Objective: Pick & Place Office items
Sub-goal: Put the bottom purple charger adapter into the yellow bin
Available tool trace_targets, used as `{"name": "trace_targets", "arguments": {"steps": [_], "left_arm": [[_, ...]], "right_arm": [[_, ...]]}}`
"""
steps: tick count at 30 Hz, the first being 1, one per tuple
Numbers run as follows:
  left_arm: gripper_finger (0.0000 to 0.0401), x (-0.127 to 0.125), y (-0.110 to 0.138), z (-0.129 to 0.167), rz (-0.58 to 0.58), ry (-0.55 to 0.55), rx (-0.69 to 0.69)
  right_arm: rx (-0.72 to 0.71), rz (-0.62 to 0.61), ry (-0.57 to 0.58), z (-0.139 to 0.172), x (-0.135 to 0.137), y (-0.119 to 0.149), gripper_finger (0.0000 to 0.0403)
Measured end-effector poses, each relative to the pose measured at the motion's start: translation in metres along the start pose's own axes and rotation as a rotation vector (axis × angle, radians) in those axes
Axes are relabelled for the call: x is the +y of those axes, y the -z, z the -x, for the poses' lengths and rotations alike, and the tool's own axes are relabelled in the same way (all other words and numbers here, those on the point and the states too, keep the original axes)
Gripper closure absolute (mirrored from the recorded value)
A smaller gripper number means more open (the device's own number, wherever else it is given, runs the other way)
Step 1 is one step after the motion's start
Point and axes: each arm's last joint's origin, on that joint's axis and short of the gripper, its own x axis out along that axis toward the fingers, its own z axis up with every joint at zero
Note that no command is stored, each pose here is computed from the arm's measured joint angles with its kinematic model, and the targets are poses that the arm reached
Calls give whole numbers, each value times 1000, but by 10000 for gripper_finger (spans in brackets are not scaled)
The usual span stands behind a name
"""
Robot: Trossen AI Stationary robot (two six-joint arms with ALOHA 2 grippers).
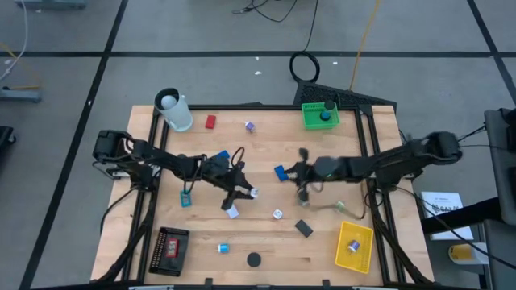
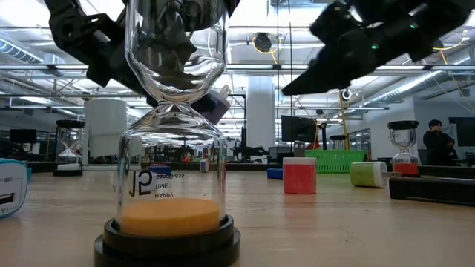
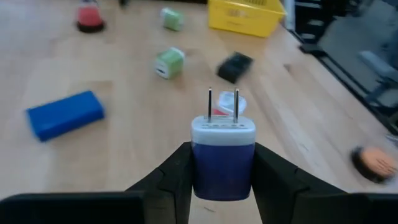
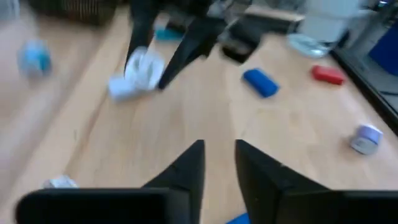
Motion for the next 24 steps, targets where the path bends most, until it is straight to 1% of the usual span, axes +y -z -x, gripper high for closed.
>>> {"name": "trace_targets", "arguments": {"steps": [2, 4, 9, 12, 14, 16, 22, 24], "left_arm": [[271, -1, 2, -2, -13, 38, 6], [271, -1, 4, -3, -10, 48, 21], [271, -3, 5, -3, -36, 99, 29], [271, -3, 5, -3, -45, 121, 27], [271, -3, 5, -3, -36, 118, 31], [271, -3, 5, -3, -36, 117, 29], [271, -3, 5, -3, -29, 117, 30], [271, -3, 5, -3, -30, 117, 30]], "right_arm": [[81, 99, -17, -16, 13, -3, 283], [120, 169, -37, -29, 26, -8, 250], [112, 316, -37, -46, 52, -28, 166], [98, 392, -60, -54, 62, -37, 133], [92, 436, -68, -59, 67, -42, 122], [98, 471, -76, -67, 71, -44, 121], [108, 587, -82, -91, 78, -56, 139], [142, 630, -70, -95, 79, -57, 145]]}}
